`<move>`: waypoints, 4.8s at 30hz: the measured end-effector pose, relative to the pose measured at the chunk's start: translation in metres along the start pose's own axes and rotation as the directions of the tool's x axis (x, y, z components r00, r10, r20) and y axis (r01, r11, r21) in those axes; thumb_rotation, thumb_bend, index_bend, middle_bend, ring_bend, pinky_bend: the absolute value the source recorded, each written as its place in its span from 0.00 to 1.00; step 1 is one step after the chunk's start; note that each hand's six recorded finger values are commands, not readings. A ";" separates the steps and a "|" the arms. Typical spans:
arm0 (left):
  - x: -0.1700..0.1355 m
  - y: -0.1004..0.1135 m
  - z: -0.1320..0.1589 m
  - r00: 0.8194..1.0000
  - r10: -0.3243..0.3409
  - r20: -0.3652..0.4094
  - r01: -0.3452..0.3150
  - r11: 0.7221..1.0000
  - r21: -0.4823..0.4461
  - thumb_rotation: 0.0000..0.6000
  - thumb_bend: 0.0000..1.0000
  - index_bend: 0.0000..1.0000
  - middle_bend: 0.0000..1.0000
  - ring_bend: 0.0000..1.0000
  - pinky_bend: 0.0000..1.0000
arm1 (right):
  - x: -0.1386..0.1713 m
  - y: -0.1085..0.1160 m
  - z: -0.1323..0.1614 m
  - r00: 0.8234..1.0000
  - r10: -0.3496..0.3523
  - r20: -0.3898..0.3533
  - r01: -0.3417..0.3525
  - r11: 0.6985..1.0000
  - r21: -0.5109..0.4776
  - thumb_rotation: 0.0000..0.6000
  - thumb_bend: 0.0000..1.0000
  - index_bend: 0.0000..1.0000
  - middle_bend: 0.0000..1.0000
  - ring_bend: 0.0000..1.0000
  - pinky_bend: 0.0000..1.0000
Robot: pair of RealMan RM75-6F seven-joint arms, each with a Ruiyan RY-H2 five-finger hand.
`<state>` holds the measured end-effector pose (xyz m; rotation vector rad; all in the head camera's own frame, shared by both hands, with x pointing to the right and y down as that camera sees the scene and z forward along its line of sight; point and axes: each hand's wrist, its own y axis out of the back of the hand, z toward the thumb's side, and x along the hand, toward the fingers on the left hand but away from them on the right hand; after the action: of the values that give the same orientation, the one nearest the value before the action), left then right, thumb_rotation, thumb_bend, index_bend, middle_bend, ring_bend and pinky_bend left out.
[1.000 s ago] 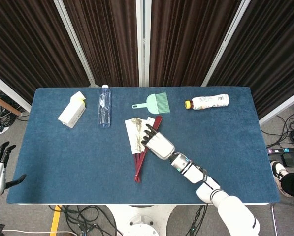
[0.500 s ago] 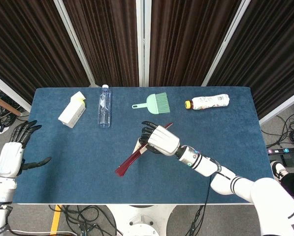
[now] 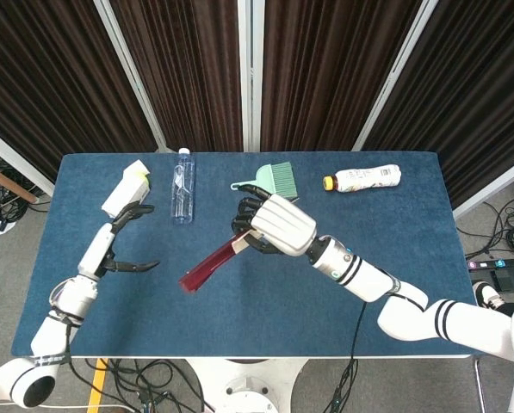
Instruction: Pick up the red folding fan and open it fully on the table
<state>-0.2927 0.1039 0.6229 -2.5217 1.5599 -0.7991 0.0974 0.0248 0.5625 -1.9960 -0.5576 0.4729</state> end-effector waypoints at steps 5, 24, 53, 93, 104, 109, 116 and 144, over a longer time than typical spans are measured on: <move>0.020 -0.024 0.002 1.000 -0.018 -0.018 0.017 0.999 -0.032 1.00 0.00 0.32 0.28 0.14 0.24 | -0.014 0.006 0.006 0.999 -0.022 0.045 0.020 0.999 0.038 1.00 0.87 0.81 0.61 0.32 0.11; 0.061 -0.062 0.004 0.994 0.080 -0.081 -0.091 0.986 -0.142 1.00 0.00 0.45 0.43 0.28 0.38 | -0.052 -0.014 0.027 0.975 -0.091 0.200 0.079 0.995 0.068 1.00 0.87 0.79 0.60 0.33 0.07; 0.067 -0.050 -0.027 0.977 0.188 -0.099 -0.167 0.968 0.190 1.00 0.29 0.75 0.72 0.53 0.57 | -0.007 -0.018 0.001 0.967 -0.058 0.248 0.011 0.982 0.189 1.00 0.87 0.79 0.60 0.34 0.06; 0.025 -0.096 -0.058 0.984 0.115 0.135 -0.164 0.307 0.937 1.00 0.08 0.38 0.47 0.34 0.43 | 0.169 -0.110 -0.036 0.965 0.018 0.260 -0.146 0.864 0.482 1.00 0.30 0.25 0.26 0.05 0.00; 0.019 -0.117 -0.057 0.999 0.012 0.045 -0.046 0.420 0.906 1.00 0.00 0.09 0.08 0.00 0.16 | 0.193 -0.133 -0.048 0.896 0.143 0.420 -0.268 0.929 0.255 1.00 0.00 0.00 0.00 0.00 0.00; 0.016 -0.118 -0.051 0.999 -0.047 -0.005 0.027 0.471 0.882 1.00 0.00 0.07 0.02 0.00 0.09 | 0.204 -0.133 -0.056 0.834 0.263 0.485 -0.358 0.927 0.114 1.00 0.00 0.00 0.00 0.00 0.00; 0.012 -0.109 -0.053 0.983 -0.109 -0.148 0.182 0.490 0.852 1.00 0.00 0.07 0.02 0.00 0.08 | 0.211 -0.112 -0.065 0.802 0.290 0.522 -0.362 0.931 0.039 1.00 0.00 0.00 0.00 0.00 0.00; -0.125 0.095 -0.072 0.890 0.428 -0.156 -0.100 0.518 0.850 1.00 0.00 0.14 0.12 0.00 0.09 | 0.375 -0.015 -0.083 0.625 -0.027 0.780 0.012 1.000 0.026 1.00 0.21 0.07 0.13 0.00 0.00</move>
<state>-0.4470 0.1795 0.6055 -1.4394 1.1460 -1.5379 0.4472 0.1842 0.5777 -1.6808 -1.0998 1.3661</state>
